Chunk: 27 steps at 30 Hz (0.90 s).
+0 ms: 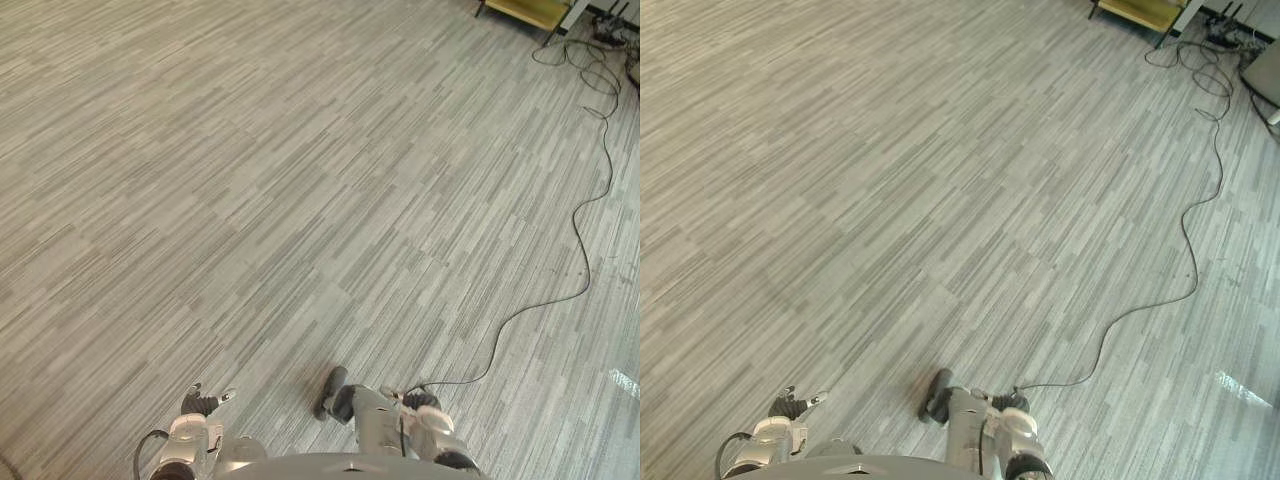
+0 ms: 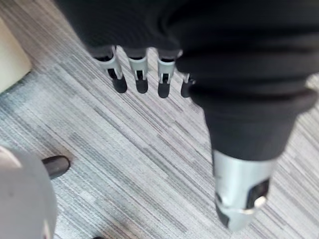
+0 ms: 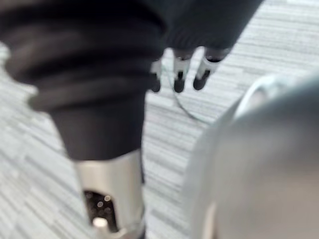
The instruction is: Pick up cushions and gather them together orderly.
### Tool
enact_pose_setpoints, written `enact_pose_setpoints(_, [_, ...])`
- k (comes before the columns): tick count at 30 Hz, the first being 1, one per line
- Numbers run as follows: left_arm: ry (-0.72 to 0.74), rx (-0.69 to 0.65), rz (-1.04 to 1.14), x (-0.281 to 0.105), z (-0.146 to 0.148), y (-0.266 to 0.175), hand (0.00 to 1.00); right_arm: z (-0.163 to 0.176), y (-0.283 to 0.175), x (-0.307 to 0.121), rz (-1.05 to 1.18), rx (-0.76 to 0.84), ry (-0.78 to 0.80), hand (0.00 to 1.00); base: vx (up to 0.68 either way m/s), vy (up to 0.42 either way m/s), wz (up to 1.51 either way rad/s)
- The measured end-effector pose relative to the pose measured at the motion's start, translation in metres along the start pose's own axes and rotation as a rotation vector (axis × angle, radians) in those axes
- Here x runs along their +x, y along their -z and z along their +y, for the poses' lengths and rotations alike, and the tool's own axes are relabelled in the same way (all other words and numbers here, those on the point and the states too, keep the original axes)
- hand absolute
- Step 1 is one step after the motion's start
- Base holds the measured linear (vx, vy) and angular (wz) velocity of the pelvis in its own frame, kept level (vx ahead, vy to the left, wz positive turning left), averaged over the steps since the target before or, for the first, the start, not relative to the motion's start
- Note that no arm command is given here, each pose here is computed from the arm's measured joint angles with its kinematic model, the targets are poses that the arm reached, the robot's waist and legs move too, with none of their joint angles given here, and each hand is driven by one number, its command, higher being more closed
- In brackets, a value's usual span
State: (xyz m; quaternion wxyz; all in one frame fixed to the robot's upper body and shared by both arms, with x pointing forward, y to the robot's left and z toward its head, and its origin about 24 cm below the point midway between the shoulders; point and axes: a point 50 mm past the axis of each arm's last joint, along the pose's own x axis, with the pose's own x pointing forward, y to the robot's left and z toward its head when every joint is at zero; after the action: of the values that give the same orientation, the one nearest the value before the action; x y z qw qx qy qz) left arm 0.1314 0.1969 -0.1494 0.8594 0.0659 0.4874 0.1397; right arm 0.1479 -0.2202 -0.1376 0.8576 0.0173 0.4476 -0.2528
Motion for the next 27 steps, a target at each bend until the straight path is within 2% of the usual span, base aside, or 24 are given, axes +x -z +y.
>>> enact_pose_setpoints(10, [0.005,-0.074,-0.104,-0.002,-0.004,-0.022,0.00,0.009,0.002,-0.002,0.011,0.020,0.000,0.00,0.40,-0.073,-0.64])
enact_pose_setpoints(20, [-0.024,-0.088,-0.099,0.000,0.007,-0.020,0.00,0.017,0.013,-0.007,0.044,0.038,-0.004,0.00,0.50,0.216,-0.37])
enact_pose_setpoints(27, [-0.039,0.014,-0.015,0.001,0.022,0.002,0.00,0.008,0.030,-0.011,0.081,0.036,0.014,0.00,0.50,0.183,0.07])
